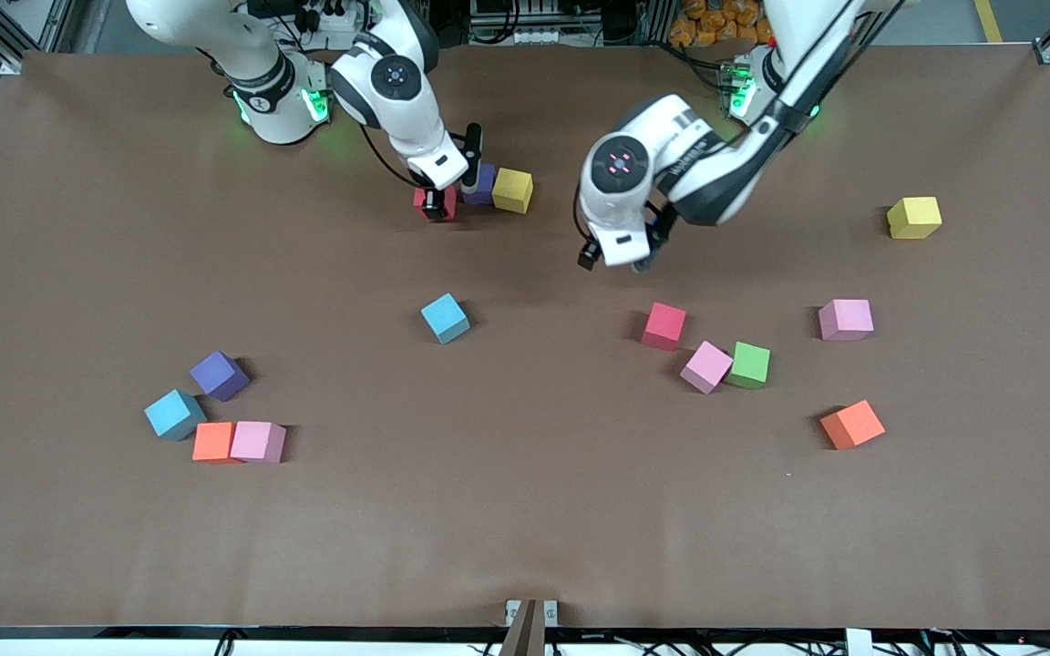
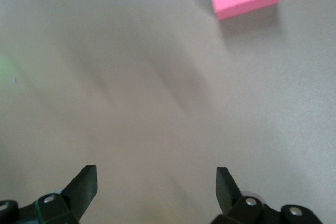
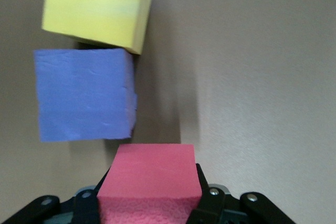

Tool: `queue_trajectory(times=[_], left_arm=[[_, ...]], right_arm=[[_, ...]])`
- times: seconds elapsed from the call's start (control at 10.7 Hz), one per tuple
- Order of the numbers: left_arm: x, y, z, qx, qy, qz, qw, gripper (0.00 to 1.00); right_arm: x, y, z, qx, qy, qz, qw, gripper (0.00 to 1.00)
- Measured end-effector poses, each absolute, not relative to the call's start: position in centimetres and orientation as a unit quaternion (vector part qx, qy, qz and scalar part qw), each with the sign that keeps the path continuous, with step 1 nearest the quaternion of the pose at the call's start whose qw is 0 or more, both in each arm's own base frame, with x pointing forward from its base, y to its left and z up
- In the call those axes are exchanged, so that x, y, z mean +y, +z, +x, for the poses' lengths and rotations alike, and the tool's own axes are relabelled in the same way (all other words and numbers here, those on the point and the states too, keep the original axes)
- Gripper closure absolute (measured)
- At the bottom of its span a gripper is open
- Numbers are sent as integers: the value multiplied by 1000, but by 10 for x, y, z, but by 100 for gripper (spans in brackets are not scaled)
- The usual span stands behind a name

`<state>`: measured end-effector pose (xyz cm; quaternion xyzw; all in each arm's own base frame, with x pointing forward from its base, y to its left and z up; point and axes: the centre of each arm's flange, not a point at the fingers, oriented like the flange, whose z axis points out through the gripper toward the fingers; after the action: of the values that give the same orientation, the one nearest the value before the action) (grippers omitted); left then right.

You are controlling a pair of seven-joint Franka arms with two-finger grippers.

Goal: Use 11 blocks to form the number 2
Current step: 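Set the yellow cube beside the purple cube while the right gripper sets the red cube, then move the left gripper to the red cube beside the green cube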

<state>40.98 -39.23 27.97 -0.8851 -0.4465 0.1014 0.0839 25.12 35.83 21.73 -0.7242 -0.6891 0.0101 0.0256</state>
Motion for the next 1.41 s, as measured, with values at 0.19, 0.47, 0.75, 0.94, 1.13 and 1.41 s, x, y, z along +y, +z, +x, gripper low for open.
queue_trajectory(times=[0.19,0.47,0.75,0.94,1.13,1.41], left_arm=[[-375,276,424,-397,109,-908,83,0],[-356,266,437,-326,120,-934,80,0],[-335,257,459,-295,126,-944,76,0],[-324,258,478,-302,123,-943,69,0],[-321,257,489,-312,123,-940,64,0],[-313,258,513,-349,117,-928,56,0]], right_arm=[[361,214,242,-692,14,-721,25,41],[370,205,222,-690,26,-723,21,41],[375,198,211,-681,29,-731,17,41],[379,189,204,-677,23,-735,16,41],[380,187,203,-673,19,-740,16,41],[380,187,203,-665,19,-747,16,41]])
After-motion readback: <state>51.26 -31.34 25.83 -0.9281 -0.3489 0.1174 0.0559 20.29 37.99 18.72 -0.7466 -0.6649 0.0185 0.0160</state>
